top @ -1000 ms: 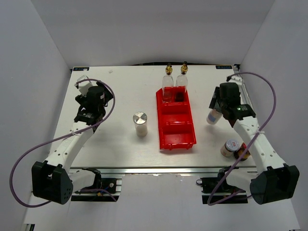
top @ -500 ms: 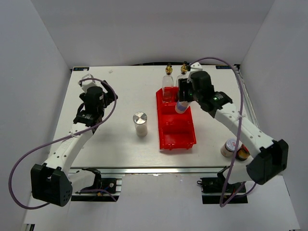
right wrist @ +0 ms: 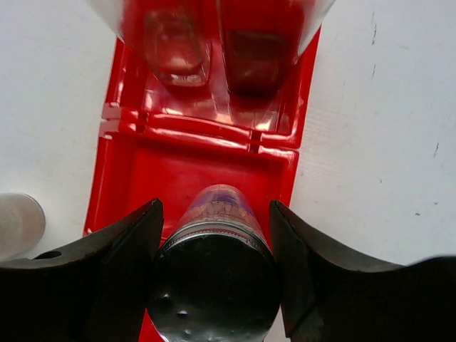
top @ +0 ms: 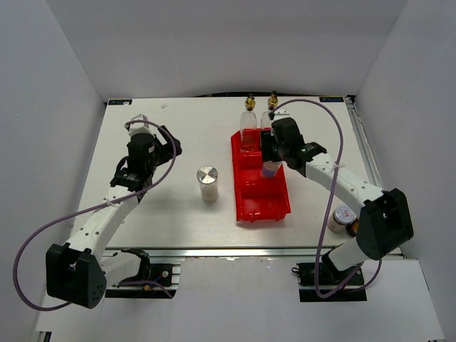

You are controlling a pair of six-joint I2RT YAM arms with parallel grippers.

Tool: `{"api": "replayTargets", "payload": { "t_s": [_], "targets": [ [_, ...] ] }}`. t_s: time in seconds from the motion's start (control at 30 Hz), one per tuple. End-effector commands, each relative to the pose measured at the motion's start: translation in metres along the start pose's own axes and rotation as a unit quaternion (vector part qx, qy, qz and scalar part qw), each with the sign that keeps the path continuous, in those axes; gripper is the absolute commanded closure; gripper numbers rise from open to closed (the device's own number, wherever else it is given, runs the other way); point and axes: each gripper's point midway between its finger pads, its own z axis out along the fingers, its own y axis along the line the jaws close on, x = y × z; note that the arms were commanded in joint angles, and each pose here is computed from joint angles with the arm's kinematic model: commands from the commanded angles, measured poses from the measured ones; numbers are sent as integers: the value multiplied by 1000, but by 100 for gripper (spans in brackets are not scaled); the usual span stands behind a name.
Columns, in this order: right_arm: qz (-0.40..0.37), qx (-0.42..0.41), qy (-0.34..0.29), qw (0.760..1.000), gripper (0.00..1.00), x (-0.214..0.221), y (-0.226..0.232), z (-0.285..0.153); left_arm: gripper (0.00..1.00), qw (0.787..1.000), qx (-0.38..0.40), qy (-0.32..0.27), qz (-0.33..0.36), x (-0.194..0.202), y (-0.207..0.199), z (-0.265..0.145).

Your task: Organize the condiment bottles

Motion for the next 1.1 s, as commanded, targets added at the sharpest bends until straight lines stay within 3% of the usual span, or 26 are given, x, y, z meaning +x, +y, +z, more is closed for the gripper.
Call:
{"api": "replayTargets", "payload": {
  "t_s": [0.0, 0.13, 0.2, 0.23, 0.47, 0.63, 0.83, 1.07],
  "targets": [
    [22, 4, -39, 999, 75, -14, 1, 7, 2, 999, 44, 9, -3, 4, -20, -8],
    [20, 16, -27, 999, 56, -4, -3, 14, 2, 998, 52, 23, 25, 18, -39, -17],
    [20, 19, -22, 999, 17, -1, -3, 16, 2, 998, 42, 31, 43, 24, -43, -22],
    [23, 19, -20, 999, 11, 0, -3, 16, 2, 997, 44, 35, 58, 32, -50, -26],
    [22, -14, -49, 998, 11, -28, 6, -6, 2, 988, 70, 86, 110, 70, -72, -37],
    [31, -16, -107, 994, 11, -56, 1, -42, 2, 979, 100, 106, 144, 85, -96, -43],
    [50, -10, -170, 984, 11, -67, -13, -85, 2, 970, 29, 129, 204, 110, -79, -35],
    [78, 36, -205, 975, 11, -59, -40, -115, 5, 961, 9, 141, 238, 123, -79, -30]
  ]
}}
